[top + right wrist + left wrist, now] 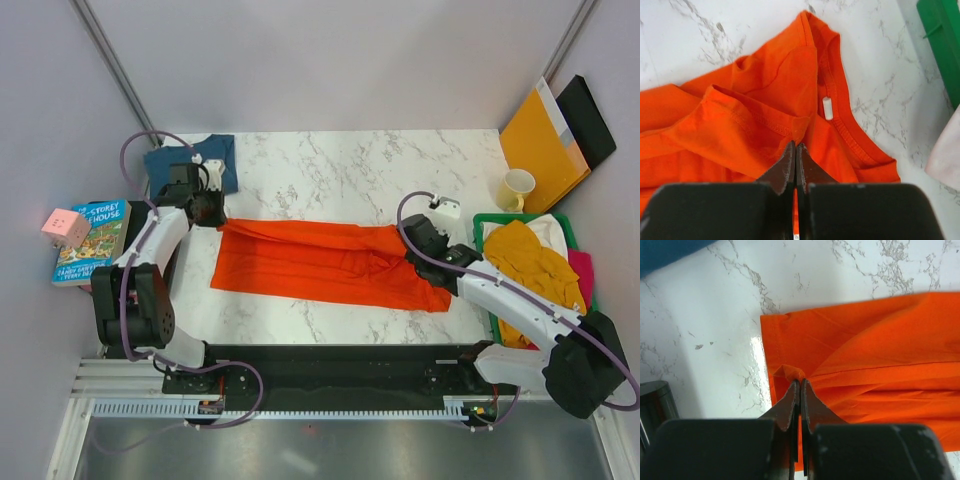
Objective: Fold and stack the t-shirts
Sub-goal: Fold the other side of the tshirt into a rectangle
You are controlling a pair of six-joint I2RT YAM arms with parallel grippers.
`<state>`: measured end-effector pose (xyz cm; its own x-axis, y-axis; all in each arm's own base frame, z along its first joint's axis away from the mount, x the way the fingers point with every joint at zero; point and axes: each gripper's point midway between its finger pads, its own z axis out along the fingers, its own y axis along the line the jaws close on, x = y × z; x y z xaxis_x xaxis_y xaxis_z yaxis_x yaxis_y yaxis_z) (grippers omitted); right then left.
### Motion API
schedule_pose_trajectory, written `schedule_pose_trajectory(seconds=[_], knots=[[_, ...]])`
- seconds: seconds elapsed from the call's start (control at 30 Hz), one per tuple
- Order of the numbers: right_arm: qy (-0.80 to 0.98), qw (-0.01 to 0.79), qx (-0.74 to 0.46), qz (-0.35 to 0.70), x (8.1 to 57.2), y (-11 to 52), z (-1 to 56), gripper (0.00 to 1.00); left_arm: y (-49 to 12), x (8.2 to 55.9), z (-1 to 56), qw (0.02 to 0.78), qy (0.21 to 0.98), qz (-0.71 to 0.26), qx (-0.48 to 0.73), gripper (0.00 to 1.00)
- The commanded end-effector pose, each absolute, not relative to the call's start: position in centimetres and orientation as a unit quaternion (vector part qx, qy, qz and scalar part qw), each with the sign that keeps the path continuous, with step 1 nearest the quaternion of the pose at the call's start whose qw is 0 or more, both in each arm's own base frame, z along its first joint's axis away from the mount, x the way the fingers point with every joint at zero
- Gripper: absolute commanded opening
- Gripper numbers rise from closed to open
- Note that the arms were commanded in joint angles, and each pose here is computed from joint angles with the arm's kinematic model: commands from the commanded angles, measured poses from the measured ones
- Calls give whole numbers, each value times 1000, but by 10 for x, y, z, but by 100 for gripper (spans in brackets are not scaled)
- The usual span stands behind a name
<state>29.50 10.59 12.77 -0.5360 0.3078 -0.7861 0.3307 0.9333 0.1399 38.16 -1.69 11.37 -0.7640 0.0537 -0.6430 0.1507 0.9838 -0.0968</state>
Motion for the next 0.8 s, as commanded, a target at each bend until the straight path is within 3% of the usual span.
schedule_pose_trajectory(seconds=[0.0,0.77], knots=[[886,423,189,-25,275,101,111,0,-16,372,97,321,941,-74,77,2],[928,316,195,-31,228,108,45,0,-9,360,29,218,969,-66,99,2]])
